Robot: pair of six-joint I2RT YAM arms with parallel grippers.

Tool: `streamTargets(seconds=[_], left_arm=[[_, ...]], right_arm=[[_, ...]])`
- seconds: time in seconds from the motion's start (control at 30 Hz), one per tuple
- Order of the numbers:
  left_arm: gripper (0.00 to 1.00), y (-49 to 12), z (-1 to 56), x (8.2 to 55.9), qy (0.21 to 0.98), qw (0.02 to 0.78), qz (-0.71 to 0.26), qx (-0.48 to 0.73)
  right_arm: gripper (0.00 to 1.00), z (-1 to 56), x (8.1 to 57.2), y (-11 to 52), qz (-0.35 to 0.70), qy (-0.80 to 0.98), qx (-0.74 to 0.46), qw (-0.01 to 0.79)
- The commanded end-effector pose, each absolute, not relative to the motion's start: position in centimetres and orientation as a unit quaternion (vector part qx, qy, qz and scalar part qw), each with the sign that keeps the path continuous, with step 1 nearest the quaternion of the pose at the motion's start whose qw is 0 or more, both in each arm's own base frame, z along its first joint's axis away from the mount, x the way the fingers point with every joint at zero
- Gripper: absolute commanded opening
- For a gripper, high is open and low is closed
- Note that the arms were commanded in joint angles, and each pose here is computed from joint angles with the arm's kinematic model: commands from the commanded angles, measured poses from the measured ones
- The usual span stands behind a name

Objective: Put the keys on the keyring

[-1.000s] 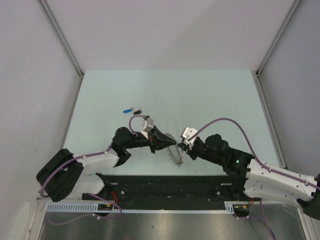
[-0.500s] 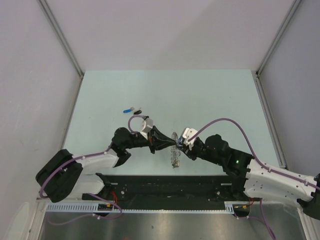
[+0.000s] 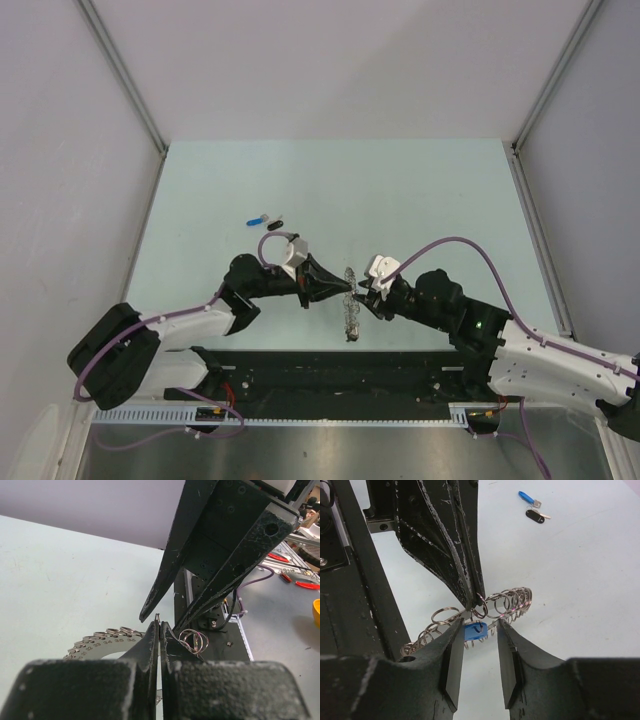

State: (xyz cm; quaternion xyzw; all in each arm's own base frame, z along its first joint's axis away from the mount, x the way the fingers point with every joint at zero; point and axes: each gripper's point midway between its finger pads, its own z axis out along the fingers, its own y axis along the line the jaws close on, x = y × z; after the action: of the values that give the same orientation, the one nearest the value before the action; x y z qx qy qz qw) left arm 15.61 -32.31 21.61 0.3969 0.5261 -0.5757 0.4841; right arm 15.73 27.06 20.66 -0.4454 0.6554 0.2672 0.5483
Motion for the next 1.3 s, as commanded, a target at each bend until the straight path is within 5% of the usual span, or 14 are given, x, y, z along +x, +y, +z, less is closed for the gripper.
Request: streamTargets(seconds=[0.0,0.6,0.87,1.13,1.27], left_arm=[[0.0,-32.4,25.0,15.5,0.478,0.525,-0.573,0.409],[0.0,-32.6,25.0,14.8,0.475,0.512,-0.574,0.427],[0.0,-32.3,25.9,15.0,0.47,0.531,-0.57,0.414],[0.0,-31.9,26.4,15.3,0.464,0.549,-0.58,0.384],[0.14,-31.7,25.3,15.3,0.482,0.541,-0.569,0.389]], right_arm=[[0.38,22.1,15.7,27.6,0.28,0.637,-0.442,0.567],[0.26,21.6,16.0,27.8,0.271,0.634,-0.452,0.566],[0.0,21.1,15.8,27.7,0.27,0.641,-0.454,0.556],[0.0,21.5,15.4,27.8,0.282,0.633,-0.457,0.557],[0.0,21.9,15.5,28.0,0.282,0.63,-0.46,0.559]])
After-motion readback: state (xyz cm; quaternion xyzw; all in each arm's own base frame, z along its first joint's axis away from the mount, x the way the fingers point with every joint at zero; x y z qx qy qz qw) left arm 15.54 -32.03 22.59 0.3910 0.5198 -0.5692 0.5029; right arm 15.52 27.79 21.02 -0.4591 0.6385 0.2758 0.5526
